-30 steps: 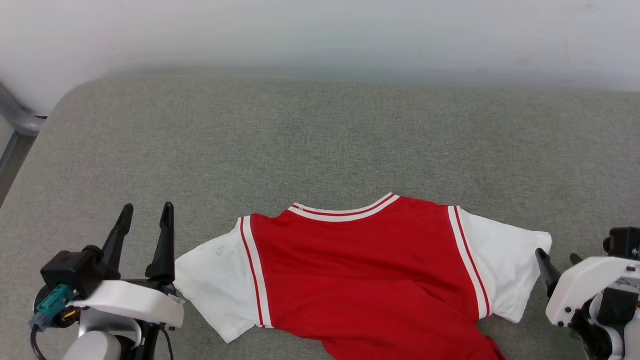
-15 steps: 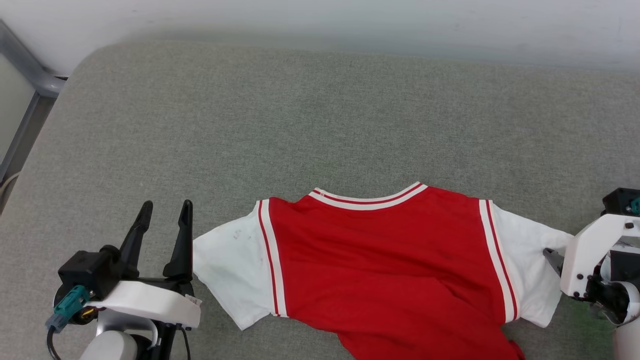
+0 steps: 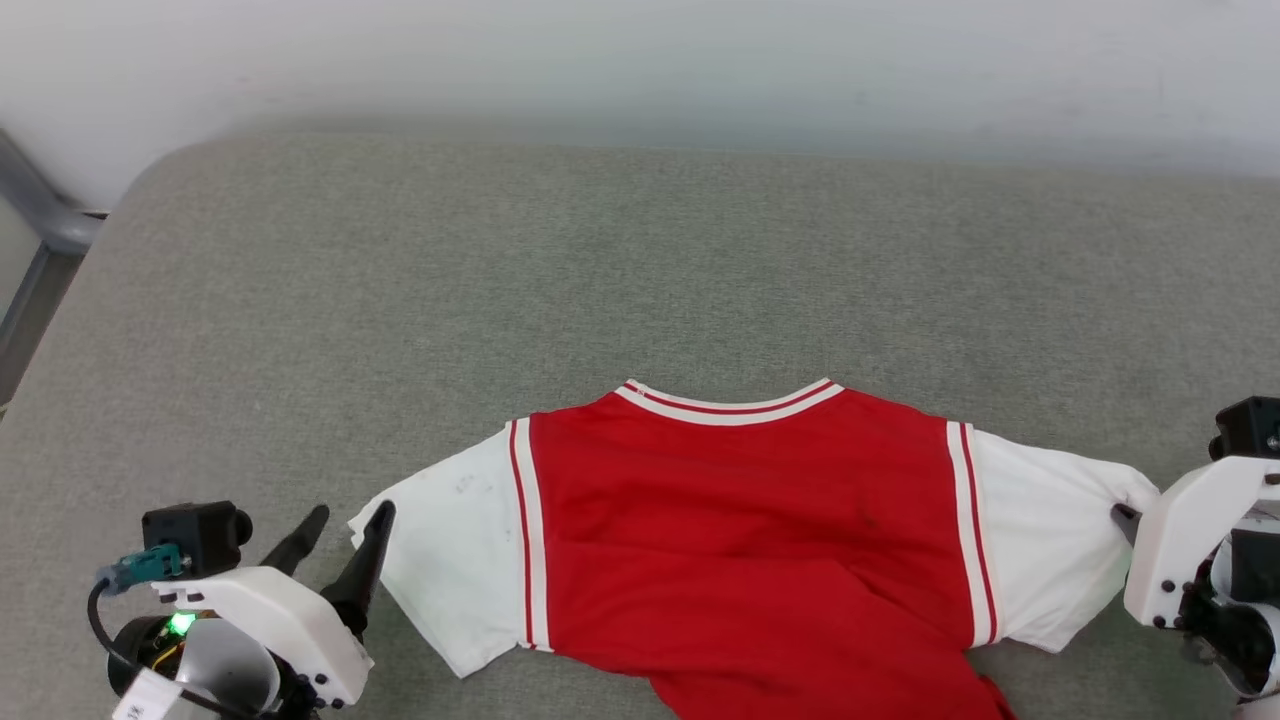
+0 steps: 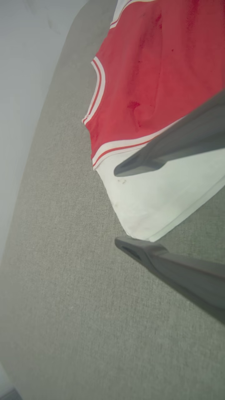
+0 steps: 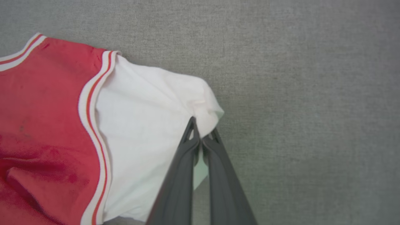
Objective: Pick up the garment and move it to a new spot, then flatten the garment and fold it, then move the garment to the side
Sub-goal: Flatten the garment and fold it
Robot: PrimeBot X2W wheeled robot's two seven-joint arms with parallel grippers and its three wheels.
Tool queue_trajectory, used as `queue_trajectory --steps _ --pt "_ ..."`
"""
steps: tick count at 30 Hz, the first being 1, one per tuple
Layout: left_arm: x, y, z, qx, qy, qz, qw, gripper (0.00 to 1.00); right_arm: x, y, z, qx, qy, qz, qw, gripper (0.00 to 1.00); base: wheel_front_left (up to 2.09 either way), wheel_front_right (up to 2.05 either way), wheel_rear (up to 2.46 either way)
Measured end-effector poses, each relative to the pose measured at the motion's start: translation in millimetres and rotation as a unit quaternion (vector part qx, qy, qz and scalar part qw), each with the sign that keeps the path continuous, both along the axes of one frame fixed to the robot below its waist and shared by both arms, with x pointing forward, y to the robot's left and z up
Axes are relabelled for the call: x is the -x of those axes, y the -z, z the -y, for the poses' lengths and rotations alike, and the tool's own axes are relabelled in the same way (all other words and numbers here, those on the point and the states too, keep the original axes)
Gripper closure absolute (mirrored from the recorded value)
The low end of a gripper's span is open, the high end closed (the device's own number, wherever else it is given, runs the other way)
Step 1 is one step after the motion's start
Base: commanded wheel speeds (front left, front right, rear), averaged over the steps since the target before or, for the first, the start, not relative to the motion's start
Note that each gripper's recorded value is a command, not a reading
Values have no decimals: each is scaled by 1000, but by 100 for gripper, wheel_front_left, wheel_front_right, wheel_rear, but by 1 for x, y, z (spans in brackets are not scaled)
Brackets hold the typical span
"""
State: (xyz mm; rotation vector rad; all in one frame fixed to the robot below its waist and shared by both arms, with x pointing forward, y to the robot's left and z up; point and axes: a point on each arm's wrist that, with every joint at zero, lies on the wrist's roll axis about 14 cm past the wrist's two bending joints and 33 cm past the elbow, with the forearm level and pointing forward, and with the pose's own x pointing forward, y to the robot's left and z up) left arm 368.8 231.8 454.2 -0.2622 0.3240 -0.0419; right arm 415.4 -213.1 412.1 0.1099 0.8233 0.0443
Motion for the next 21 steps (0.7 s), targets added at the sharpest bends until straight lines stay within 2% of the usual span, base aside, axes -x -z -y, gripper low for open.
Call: queue_trajectory --steps 5,12,20,21 --pt "3 29 4 45 31 -119 991 0 19 -10 3 -4 11 11 1000 100 0 0 0" --pt "-8 58 3 33 62 -230 971 0 31 -6 0 -22 26 8 999 100 0 0 0" --pt "-9 97 11 25 103 -355 929 0 38 12 3 -35 48 -12 998 100 0 0 0" --pt "-9 99 12 23 108 -365 924 9 39 14 4 -36 51 -13 998 100 0 0 0"
